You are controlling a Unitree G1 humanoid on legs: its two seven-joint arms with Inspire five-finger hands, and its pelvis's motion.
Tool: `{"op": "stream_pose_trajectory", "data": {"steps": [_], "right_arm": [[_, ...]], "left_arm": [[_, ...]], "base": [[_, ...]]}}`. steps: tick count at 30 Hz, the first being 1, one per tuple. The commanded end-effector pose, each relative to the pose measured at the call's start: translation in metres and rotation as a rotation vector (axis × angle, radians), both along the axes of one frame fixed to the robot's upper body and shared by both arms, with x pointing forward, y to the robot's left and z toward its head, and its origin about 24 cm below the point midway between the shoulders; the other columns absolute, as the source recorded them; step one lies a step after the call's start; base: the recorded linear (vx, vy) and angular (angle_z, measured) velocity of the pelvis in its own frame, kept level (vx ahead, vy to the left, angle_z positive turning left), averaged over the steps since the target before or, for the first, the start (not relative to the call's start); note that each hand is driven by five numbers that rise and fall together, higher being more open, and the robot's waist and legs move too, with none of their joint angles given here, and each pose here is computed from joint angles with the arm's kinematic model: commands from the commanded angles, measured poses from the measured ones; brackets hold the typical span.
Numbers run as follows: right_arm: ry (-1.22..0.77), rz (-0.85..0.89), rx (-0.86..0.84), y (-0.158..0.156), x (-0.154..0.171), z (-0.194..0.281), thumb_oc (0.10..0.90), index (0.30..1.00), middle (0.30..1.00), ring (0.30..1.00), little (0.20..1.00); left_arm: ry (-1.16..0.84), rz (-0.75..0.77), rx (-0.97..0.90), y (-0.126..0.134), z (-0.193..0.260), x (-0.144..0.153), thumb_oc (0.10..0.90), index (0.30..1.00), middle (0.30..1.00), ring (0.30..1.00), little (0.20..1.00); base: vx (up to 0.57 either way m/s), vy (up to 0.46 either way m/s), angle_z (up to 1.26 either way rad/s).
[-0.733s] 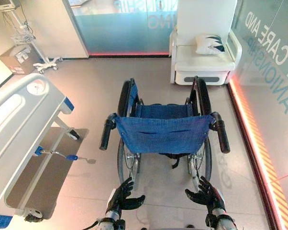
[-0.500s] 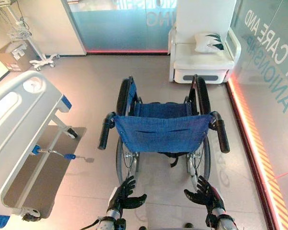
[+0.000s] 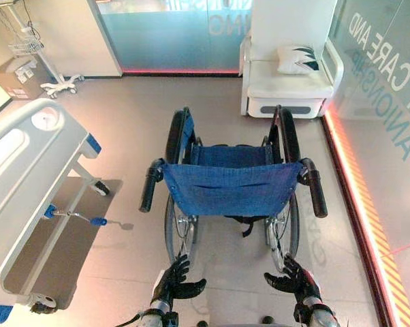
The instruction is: Push the wheelchair next to the bed
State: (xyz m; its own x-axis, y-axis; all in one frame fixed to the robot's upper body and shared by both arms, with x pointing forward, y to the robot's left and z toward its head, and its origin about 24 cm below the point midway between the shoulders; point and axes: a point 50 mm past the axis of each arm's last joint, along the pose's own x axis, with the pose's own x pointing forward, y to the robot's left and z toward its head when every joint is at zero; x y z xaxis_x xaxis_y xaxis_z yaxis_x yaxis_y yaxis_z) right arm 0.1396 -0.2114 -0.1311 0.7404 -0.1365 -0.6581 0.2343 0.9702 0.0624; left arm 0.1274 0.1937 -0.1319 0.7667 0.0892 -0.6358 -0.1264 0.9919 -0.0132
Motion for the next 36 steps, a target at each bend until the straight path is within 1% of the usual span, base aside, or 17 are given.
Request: {"op": "stream_pose_trajectory", "data": {"steps": [1, 2, 4, 6, 8, 9, 10, 13, 14, 16, 19, 21, 25, 26, 27, 31, 36], "right_arm": [[-0.235, -0.112, -0.055, -0.019, 0.054, 0.038, 0.8, 0.9, 0.9, 0.9, 0.9], [-0.278, -0.169, -0.07, -0.03, 0.06, 0.048, 0.8, 0.9, 0.9, 0.9, 0.9], [-0.353, -0.244, -0.111, -0.052, 0.068, 0.065, 0.8, 0.9, 0.9, 0.9, 0.9], [-0.397, -0.286, -0.142, -0.065, 0.072, 0.075, 0.8, 0.9, 0.9, 0.9, 0.9], [-0.461, -0.336, -0.21, -0.098, 0.082, 0.102, 0.8, 0.9, 0.9, 0.9, 0.9], [-0.465, -0.339, -0.214, -0.1, 0.083, 0.104, 0.8, 0.9, 0.9, 0.9, 0.9], [-0.5, -0.366, -0.25, -0.116, 0.087, 0.119, 0.8, 0.9, 0.9, 0.9, 0.9], [-0.56, -0.392, -0.296, -0.129, 0.095, 0.14, 0.8, 0.9, 0.9, 0.9, 0.9], [-0.617, -0.407, -0.334, -0.136, 0.104, 0.16, 0.8, 0.9, 0.9, 0.9, 0.9], [-0.678, -0.404, -0.374, -0.138, 0.111, 0.178, 0.8, 0.9, 0.9, 0.9, 0.9], [-0.754, -0.396, -0.421, -0.14, 0.118, 0.202, 0.8, 0.9, 0.9, 0.9, 0.9], [-0.857, -0.421, -0.494, -0.141, 0.124, 0.233, 0.8, 0.9, 0.9, 0.9, 0.9], [-0.956, -0.414, -0.525, -0.134, 0.126, 0.258, 0.8, 0.9, 0.9, 0.9, 0.9], [-1.017, -0.375, -0.513, -0.126, 0.127, 0.269, 0.8, 0.9, 0.9, 0.9, 0.9], [-1.028, -0.363, -0.509, -0.124, 0.127, 0.272, 0.8, 0.9, 0.9, 0.9, 0.9], [-1.084, -0.149, -0.425, -0.1, 0.129, 0.281, 0.8, 0.9, 0.9, 0.9, 0.9], [-1.102, 0.018, -0.4, -0.081, 0.126, 0.28, 0.8, 0.9, 0.9, 0.9, 0.9]], "left_arm": [[-0.198, 0.207, 0.011, 0.024, 0.028, 0.045, 0.8, 0.9, 0.9, 0.9, 0.9], [-0.246, 0.296, 0.037, 0.038, 0.037, 0.05, 0.8, 0.9, 0.9, 0.9, 0.9], [-0.327, 0.39, 0.096, 0.063, 0.056, 0.061, 0.8, 0.9, 0.9, 0.9, 0.9], [-0.367, 0.426, 0.139, 0.074, 0.066, 0.066, 0.8, 0.9, 0.9, 0.9, 0.9], [-0.471, 0.494, 0.235, 0.1, 0.094, 0.08, 0.8, 0.9, 0.9, 0.9, 0.9], [-0.48, 0.499, 0.242, 0.101, 0.096, 0.081, 0.8, 0.9, 0.9, 0.9, 0.9], [-0.536, 0.528, 0.282, 0.117, 0.113, 0.087, 0.8, 0.9, 0.9, 0.9, 0.9], [-0.605, 0.531, 0.333, 0.131, 0.134, 0.094, 0.8, 0.9, 0.9, 0.9, 0.9], [-0.671, 0.516, 0.377, 0.14, 0.154, 0.103, 0.8, 0.9, 0.9, 0.9, 0.9], [-0.734, 0.499, 0.416, 0.143, 0.172, 0.111, 0.8, 0.9, 0.9, 0.9, 0.9], [-0.815, 0.468, 0.466, 0.146, 0.197, 0.12, 0.8, 0.9, 0.9, 0.9, 0.9], [-0.935, 0.42, 0.491, 0.143, 0.231, 0.13, 0.8, 0.9, 0.9, 0.9, 0.9], [-1.028, 0.34, 0.468, 0.132, 0.255, 0.135, 0.8, 0.9, 0.9, 0.9, 0.9], [-1.073, 0.268, 0.435, 0.124, 0.265, 0.137, 0.8, 0.9, 0.9, 0.9, 0.9], [-1.08, 0.25, 0.426, 0.122, 0.268, 0.138, 0.8, 0.9, 0.9, 0.9, 0.9], [-1.134, 0.022, 0.291, 0.098, 0.284, 0.139, 0.8, 0.9, 0.9, 0.9, 0.9], [-1.139, -0.115, 0.212, 0.084, 0.286, 0.133, 0.8, 0.9, 0.9, 0.9, 0.9]], "base": [[0.0, 0.0, 0.0], [0.0, 0.0, 0.0], [0.0, 0.0, 0.0], [0.0, 0.0, 0.0], [-0.02, 0.01, 0.01], [-0.04, 0.036, 0.02], [0.0, 0.0, 0.0], [-0.02, 0.031, 0.0], [-0.03, 0.053, 0.0], [-0.03, 0.051, -0.01], [-0.02, 0.041, 0.0], [-0.01, 0.016, 0.0], [0.0, 0.0, 0.0], [0.0, 0.0, 0.0], [0.0, 0.0, 0.0], [-0.03, -0.007, -0.01], [0.0, 0.0, 0.0]]}}
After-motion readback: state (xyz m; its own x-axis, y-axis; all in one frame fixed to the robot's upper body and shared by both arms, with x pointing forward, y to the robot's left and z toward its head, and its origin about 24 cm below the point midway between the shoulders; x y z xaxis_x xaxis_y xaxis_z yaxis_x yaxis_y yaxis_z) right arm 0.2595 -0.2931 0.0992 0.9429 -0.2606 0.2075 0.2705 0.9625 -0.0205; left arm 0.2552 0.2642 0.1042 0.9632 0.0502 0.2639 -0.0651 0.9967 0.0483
